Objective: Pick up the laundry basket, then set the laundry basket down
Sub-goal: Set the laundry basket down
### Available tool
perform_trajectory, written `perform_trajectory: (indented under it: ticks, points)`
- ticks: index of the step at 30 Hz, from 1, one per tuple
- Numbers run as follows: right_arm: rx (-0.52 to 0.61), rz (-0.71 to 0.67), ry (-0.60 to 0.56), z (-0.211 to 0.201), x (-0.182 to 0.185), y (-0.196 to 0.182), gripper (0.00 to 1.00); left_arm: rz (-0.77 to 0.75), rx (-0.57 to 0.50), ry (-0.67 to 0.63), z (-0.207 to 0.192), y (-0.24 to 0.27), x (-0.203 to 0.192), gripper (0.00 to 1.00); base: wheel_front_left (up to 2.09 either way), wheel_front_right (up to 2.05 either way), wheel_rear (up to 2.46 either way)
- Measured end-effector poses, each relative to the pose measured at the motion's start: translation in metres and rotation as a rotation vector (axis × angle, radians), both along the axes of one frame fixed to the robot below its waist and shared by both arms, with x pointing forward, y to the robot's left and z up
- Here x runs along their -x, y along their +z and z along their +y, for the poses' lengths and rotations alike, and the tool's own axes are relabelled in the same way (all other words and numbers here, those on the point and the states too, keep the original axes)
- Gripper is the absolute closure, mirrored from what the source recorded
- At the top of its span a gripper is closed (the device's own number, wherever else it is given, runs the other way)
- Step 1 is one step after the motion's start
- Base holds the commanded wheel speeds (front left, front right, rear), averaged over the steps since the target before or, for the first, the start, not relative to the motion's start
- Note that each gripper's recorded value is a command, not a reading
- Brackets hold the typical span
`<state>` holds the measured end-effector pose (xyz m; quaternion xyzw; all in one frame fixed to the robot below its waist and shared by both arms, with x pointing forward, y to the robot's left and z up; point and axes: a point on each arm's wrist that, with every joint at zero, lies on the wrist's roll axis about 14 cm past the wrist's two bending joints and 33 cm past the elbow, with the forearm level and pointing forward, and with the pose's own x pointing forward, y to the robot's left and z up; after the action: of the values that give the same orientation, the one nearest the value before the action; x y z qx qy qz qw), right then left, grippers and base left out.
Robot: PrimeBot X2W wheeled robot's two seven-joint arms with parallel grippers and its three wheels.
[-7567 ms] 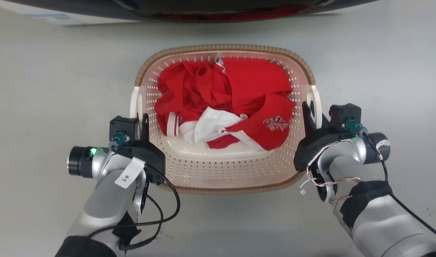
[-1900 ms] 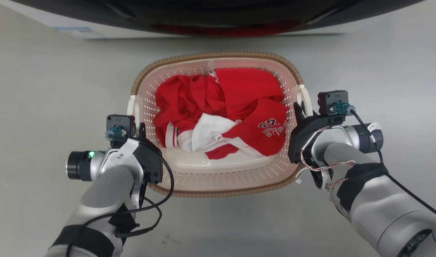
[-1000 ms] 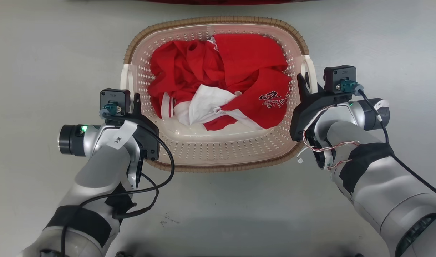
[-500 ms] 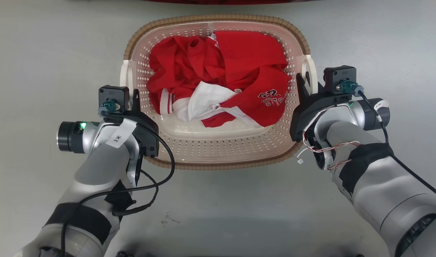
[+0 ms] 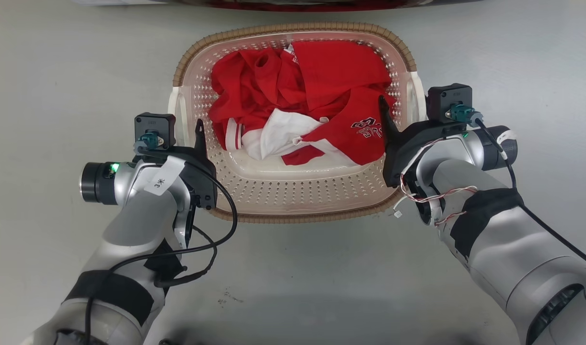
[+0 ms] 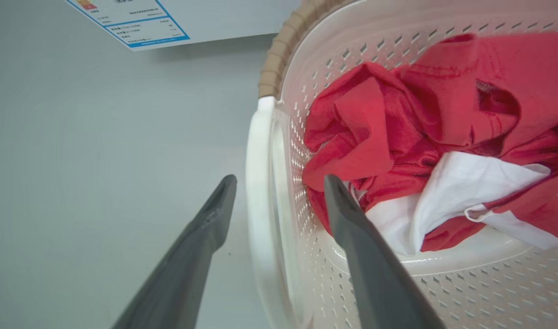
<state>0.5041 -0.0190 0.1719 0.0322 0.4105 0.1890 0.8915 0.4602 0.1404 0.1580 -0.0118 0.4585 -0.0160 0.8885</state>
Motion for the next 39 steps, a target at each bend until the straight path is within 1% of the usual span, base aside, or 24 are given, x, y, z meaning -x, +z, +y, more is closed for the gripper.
perform_trajectory:
  ticks: [9, 14, 20, 27, 32, 37, 39]
  points:
    - [0.014, -0.019, -0.007, -0.005, -0.003, 0.011, 0.0, -0.042, 0.001, 0.009, 0.001, 0.015, -0.012, 0.0, 0.0, 0.0, 0.0]
    - [0.034, -0.01, -0.023, -0.014, 0.006, 0.013, 0.0, -0.067, 0.004, 0.015, 0.0, 0.025, -0.018, 0.0, 0.0, 0.0, 0.0]
    - [0.038, -0.039, -0.043, -0.019, 0.0, 0.029, 0.0, -0.106, 0.016, 0.04, 0.001, 0.042, -0.027, 0.0, 0.0, 0.0, 0.0]
    - [0.033, -0.103, -0.072, -0.024, -0.013, 0.058, 0.0, -0.147, 0.054, 0.103, 0.0, 0.064, -0.029, 0.0, 0.0, 0.0, 0.0]
    - [0.019, -0.153, -0.096, -0.026, -0.022, 0.085, 0.0, -0.189, 0.078, 0.133, 0.001, 0.084, -0.029, 0.0, 0.0, 0.0, 0.0]
    - [0.006, -0.188, -0.114, -0.028, -0.019, 0.11, 0.0, -0.233, 0.081, 0.15, 0.009, 0.105, -0.024, 0.0, 0.0, 0.0, 0.0]
    - [-0.011, -0.23, -0.111, -0.025, -0.02, 0.13, 0.0, -0.267, 0.071, 0.138, 0.014, 0.118, -0.02, 0.0, 0.0, 0.0, 0.0]
